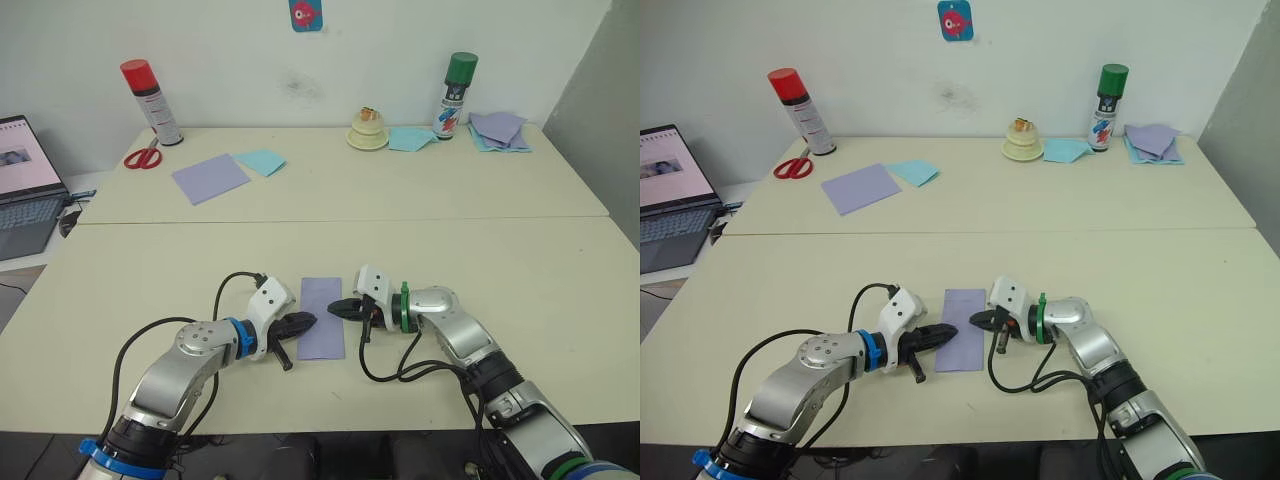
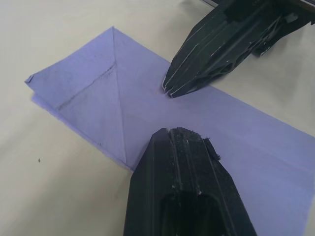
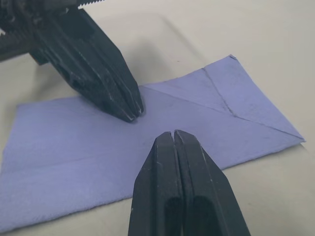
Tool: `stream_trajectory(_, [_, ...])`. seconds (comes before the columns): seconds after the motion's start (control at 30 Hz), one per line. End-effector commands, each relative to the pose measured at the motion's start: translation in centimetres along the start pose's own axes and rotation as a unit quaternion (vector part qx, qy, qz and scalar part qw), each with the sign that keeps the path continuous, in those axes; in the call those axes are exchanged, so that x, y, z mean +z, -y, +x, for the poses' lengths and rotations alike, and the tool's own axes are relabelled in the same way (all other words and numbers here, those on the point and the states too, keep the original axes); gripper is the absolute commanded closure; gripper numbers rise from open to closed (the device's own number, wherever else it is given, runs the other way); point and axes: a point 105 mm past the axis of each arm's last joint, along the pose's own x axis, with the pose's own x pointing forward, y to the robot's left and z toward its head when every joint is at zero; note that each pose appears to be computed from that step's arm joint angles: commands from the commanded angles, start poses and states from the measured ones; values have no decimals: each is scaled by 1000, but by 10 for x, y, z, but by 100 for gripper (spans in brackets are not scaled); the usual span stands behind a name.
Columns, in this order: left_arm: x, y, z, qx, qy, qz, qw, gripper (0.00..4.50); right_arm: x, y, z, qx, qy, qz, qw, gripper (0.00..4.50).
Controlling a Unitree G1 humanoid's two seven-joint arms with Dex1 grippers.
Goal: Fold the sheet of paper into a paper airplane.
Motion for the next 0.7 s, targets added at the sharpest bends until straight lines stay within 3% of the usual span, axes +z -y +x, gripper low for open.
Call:
stream_trajectory(0.03, [-35, -2, 8, -5, -61, 7, 998, 450, -12, 10, 3, -26, -12, 45, 999, 446])
stream_trajectory(0.23, [-36, -3, 6, -13, -56, 6, 998, 450, -17, 44, 1, -91, -30, 50, 994, 446])
stream_trajectory(0.47, [-33, -5, 7, -8, -49, 8, 999, 450, -21, 65, 0, -128, -54, -8, 990, 446])
stream_trajectory(0.57, [-30, -4, 9, -8, -44, 2, 999, 450, -1, 70, -5, -130, -2, -10, 991, 446])
stream_trajectory(0.7, [-29, -2, 13, -12, -41, 2, 999, 450, 27, 43, -15, -35, 96, -10, 995, 446])
